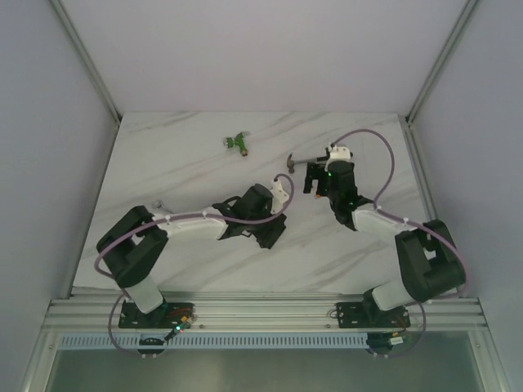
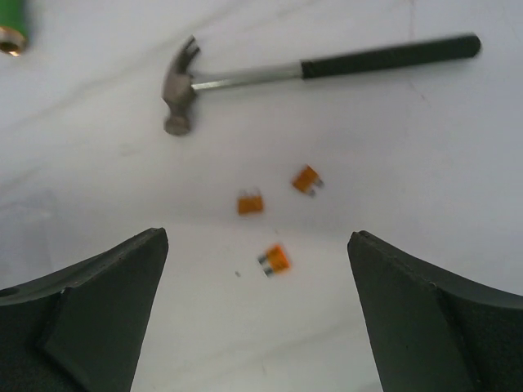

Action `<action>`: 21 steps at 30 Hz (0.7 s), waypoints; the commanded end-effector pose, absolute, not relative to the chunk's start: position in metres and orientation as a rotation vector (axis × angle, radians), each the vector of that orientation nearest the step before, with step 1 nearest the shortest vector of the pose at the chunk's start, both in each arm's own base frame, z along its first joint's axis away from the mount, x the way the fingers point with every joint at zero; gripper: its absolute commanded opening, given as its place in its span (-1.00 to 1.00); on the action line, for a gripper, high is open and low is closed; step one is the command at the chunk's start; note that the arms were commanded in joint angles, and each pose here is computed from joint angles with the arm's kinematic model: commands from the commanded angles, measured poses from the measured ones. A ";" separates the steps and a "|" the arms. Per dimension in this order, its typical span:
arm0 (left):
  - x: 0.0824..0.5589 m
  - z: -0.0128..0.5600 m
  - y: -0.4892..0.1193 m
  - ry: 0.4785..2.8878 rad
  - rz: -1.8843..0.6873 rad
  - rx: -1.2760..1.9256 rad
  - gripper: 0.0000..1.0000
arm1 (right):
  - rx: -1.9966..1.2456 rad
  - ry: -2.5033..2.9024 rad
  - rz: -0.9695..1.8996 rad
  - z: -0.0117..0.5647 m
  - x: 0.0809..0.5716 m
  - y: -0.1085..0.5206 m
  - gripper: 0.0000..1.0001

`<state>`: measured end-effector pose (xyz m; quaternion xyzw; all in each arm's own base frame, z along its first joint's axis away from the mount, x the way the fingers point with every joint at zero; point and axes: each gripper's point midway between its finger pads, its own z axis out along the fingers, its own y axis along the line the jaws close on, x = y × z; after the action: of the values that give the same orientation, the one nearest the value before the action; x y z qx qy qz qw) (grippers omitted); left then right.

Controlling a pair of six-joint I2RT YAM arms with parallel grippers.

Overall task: Snap on the fuse box
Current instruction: Adjust the fuse box cover at the center of the board, then place the fuse box base at the center of the board.

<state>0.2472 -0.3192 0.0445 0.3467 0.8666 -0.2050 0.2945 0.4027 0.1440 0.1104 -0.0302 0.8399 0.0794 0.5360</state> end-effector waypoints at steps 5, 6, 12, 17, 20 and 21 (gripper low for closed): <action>0.259 0.036 -0.341 2.166 -0.505 1.175 -0.12 | -0.050 1.995 0.167 0.118 0.381 0.123 0.99; 0.261 0.034 -0.338 2.160 -0.476 1.193 -0.07 | -0.058 1.997 0.180 0.119 0.380 0.125 0.99; 0.285 0.018 -0.306 2.179 -0.326 1.220 0.16 | -0.082 2.009 0.216 0.115 0.378 0.131 0.99; 0.314 0.011 -0.284 2.223 -0.296 1.160 0.16 | -0.093 2.029 0.223 0.108 0.377 0.133 0.99; 0.314 0.009 -0.285 2.209 -0.327 1.199 0.18 | -0.101 2.046 0.229 0.105 0.374 0.134 0.99; 0.308 0.008 -0.290 2.205 -0.376 1.223 0.20 | -0.102 2.052 0.231 0.104 0.373 0.134 0.99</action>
<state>0.3193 -0.2933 0.0264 0.4173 0.8377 -0.1366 0.3246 0.3777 0.1331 0.1114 -0.0354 0.8455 0.0916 0.5249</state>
